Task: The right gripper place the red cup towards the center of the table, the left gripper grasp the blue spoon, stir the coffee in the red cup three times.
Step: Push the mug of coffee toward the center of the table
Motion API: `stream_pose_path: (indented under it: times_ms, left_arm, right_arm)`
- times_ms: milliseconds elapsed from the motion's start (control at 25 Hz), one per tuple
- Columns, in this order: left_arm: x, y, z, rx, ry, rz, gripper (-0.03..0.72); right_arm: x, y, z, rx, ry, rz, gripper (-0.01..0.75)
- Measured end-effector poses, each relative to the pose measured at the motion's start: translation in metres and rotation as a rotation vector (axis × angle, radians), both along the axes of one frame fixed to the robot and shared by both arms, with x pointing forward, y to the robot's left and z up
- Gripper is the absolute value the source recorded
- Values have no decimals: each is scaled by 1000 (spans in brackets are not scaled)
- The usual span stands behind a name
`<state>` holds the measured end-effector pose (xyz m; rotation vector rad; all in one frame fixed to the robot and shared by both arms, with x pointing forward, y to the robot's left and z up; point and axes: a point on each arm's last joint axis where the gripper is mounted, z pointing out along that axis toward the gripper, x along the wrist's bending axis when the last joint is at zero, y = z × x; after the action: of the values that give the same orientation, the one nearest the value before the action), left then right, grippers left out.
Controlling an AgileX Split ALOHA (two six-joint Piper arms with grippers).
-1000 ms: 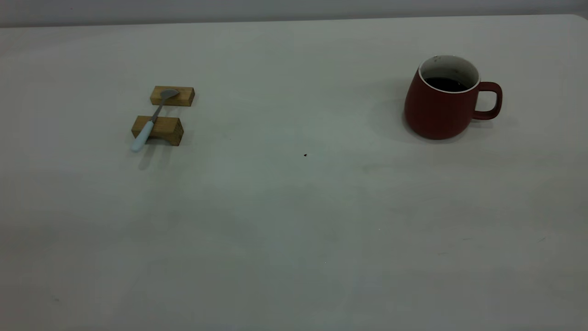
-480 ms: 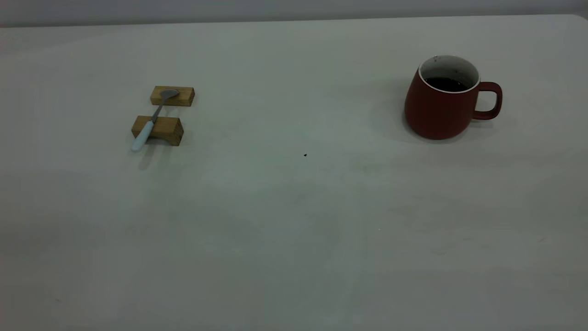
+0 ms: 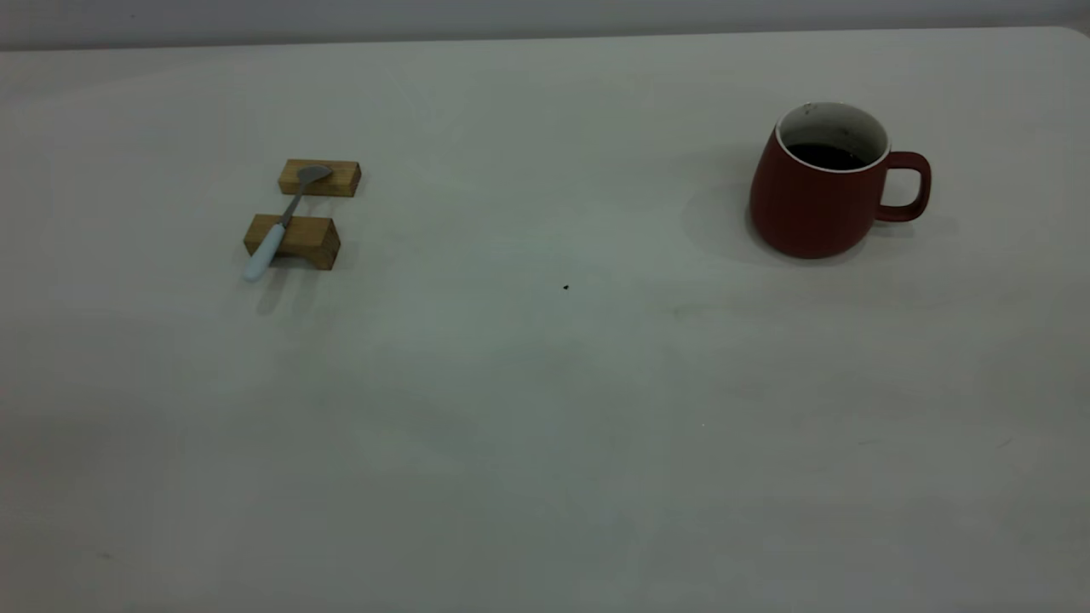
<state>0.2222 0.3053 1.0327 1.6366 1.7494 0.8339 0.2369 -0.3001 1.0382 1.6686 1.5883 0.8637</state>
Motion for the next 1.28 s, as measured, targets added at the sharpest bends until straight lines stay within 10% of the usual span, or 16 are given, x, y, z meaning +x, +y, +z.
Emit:
stream_pose_path:
  times_ms: [760, 1280]
  left_arm:
    - [0, 0, 0, 0, 0, 0, 245]
    - [0, 0, 0, 0, 0, 0, 245]
  right_arm:
    - [10, 8, 1, 65, 60, 59, 523]
    - [148, 18, -16, 24, 264, 268, 624]
